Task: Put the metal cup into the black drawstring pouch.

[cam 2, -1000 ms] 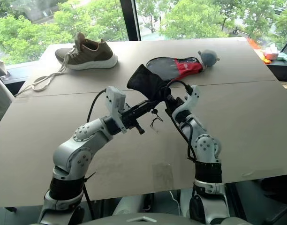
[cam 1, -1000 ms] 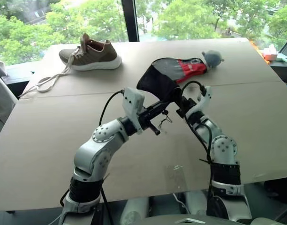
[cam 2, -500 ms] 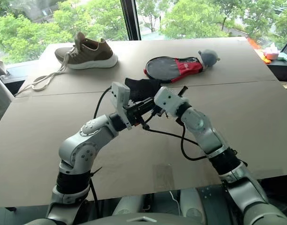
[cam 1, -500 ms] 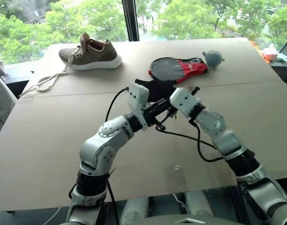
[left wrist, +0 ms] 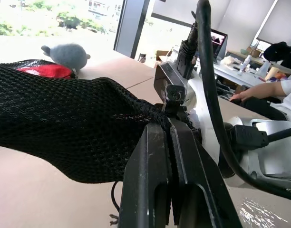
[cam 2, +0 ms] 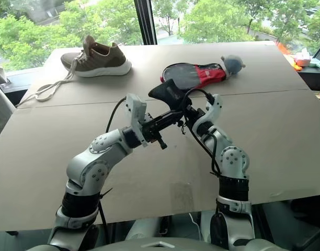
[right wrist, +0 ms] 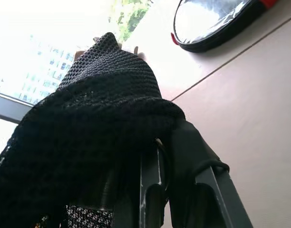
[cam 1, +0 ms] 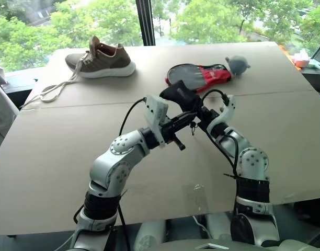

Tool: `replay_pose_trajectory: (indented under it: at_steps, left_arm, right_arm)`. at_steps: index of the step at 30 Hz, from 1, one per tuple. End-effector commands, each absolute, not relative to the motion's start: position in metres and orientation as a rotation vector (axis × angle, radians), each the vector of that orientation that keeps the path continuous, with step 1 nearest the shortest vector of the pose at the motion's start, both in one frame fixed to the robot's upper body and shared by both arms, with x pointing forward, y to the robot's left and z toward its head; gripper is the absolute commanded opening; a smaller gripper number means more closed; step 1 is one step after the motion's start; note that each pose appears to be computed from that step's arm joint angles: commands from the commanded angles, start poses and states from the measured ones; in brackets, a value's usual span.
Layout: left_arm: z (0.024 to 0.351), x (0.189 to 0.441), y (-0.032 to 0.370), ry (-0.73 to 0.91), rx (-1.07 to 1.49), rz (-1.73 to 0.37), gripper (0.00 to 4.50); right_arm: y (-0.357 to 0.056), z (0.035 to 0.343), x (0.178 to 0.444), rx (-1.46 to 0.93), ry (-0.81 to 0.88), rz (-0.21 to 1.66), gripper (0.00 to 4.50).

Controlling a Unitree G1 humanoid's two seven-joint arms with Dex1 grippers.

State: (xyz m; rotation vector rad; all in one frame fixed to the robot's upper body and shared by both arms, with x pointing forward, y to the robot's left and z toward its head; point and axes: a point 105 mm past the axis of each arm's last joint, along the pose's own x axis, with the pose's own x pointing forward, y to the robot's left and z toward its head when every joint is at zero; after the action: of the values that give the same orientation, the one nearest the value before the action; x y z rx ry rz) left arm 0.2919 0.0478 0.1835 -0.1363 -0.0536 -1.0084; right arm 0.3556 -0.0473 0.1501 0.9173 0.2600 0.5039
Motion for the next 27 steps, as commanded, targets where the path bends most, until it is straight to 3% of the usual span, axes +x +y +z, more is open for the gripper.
replay_pose_trajectory:
  at_steps: [1, 5, 11, 20, 27]
  left_arm:
    - [0.199, 0.291, 0.048, -0.121, -0.155, -1.023, 0.0]
    - [0.206, 0.309, 0.057, -0.136, -0.189, -0.934, 0.0]
    - [0.198, 0.334, 0.07, -0.093, -0.173, -0.807, 0.0]
    - [0.191, 0.344, 0.071, -0.06, -0.216, -0.76, 0.0]
    - [0.196, 0.347, 0.066, -0.045, -0.285, -0.748, 0.0]
  right_arm:
    - [-0.037, 0.18, 0.352, 0.752, 0.154, 0.611, 1.47]
    - [-0.041, 0.175, 0.349, 0.489, 0.116, 0.635, 3.35]
    - [-0.048, 0.155, 0.327, -0.042, 0.08, 0.848, 3.35]
    - [-0.065, 0.173, 0.307, 0.014, -0.058, 1.005, 3.35]
    - [-0.05, 0.119, 0.299, 0.077, 0.207, 0.979, 3.35]
